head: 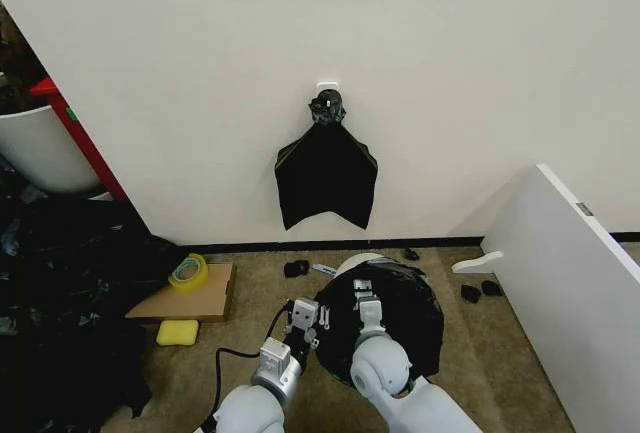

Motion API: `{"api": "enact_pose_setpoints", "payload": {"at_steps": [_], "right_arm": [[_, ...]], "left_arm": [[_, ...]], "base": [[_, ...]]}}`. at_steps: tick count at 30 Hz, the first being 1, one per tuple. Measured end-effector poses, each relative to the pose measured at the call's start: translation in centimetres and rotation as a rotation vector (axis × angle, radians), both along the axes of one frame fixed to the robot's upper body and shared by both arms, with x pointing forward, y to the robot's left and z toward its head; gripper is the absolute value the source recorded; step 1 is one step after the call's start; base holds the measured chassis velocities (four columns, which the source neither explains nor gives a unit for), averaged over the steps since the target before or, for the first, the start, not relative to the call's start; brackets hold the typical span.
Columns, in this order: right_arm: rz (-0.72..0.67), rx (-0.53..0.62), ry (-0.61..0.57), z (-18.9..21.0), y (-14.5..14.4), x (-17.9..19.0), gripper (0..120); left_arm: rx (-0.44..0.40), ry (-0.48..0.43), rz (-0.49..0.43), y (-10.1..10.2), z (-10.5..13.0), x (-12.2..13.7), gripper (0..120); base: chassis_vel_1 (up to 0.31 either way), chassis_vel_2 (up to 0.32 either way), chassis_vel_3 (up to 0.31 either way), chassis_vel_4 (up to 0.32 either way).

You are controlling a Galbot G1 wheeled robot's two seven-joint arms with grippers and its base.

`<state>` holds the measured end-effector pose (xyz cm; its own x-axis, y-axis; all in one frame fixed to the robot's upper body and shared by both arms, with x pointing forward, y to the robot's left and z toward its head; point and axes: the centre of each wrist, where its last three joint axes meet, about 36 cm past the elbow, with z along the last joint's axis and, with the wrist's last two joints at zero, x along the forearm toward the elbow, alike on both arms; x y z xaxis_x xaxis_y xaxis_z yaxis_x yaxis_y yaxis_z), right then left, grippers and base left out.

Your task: Place the garbage bag over the trash bin.

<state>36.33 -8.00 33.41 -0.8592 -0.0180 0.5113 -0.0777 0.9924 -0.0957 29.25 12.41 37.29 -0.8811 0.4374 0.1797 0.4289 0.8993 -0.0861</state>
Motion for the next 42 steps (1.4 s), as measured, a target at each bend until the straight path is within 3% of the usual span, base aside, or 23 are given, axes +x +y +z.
{"api": "enact_pose_setpoints", "payload": {"at_steps": [6, 9, 14, 18, 20, 21, 23, 26, 28, 31, 32, 40, 42], "right_arm": [[0.044, 0.051, 0.003, 1.5, -0.4, -1.9, 1], [0.109, 0.12, -0.037, 4.9, -1.4, -4.7, 16], [0.143, 0.178, -0.048, 8.5, -2.2, -7.2, 29], [0.16, 0.233, -0.122, 12.8, -5.1, -9.8, 48], [0.161, 0.234, -0.134, 13.0, -5.3, -10.0, 50], [0.165, 0.233, -0.217, 13.6, -6.1, -10.5, 56], [0.174, 0.228, -0.315, 14.0, -6.7, -10.8, 65], [0.169, 0.243, -0.358, 14.4, -6.9, -11.1, 71], [0.147, 0.269, -0.378, 14.5, -6.9, -11.6, 84], [0.141, 0.274, -0.381, 14.5, -6.9, -11.8, 88], [0.134, 0.276, -0.385, 14.4, -6.9, -12.0, 97], [0.12, 0.28, -0.38, 13.9, -6.8, -12.2, 100], [0.115, 0.279, -0.375, 13.7, -6.7, -12.2, 100]], "left_arm": [[-0.024, 0.056, 0.037, -0.1, 0.4, 0.6, 0], [-0.025, 0.117, 0.12, 0.5, 0.6, 1.8, 0], [-0.041, 0.172, 0.205, 0.8, 1.0, 3.1, 0], [-0.108, 0.351, 0.343, 1.3, 2.5, 5.3, 0], [-0.114, 0.366, 0.354, 1.4, 2.7, 5.4, 0], [-0.143, 0.449, 0.412, 1.9, 3.4, 5.9, 0], [-0.175, 0.511, 0.454, 2.6, 4.2, 5.8, 0], [-0.19, 0.549, 0.482, 3.0, 4.5, 5.9, 0], [-0.211, 0.602, 0.507, 3.2, 4.6, 6.5, 0], [-0.222, 0.619, 0.509, 3.2, 4.7, 6.7, 0], [-0.243, 0.648, 0.51, 3.1, 4.7, 7.0, 0], [-0.278, 0.699, 0.5, 3.0, 4.0, 8.0, 5], [-0.269, 0.677, 0.511, 3.0, 3.5, 8.1, 20]], "base": [[0.0, 0.0, 0.0, 0.0], [0.0, 0.0, 0.0, 0.0], [0.0, 0.0, 0.0, 0.0], [0.0, 0.0, 0.0, 0.0], [0.0, 0.0, 0.0, 0.0], [0.0, 0.0, 0.0, 0.0], [0.0, 0.0, 0.0, 0.0], [0.0, 0.0, 0.0, 0.0], [0.0, 0.0, 0.0, 0.0], [0.0, 0.0, 0.0, 0.0], [0.0, 0.0, 0.0, 0.0], [0.0, 0.0, 0.0, 0.0], [0.0, 0.0, 0.0, 0.0]]}}
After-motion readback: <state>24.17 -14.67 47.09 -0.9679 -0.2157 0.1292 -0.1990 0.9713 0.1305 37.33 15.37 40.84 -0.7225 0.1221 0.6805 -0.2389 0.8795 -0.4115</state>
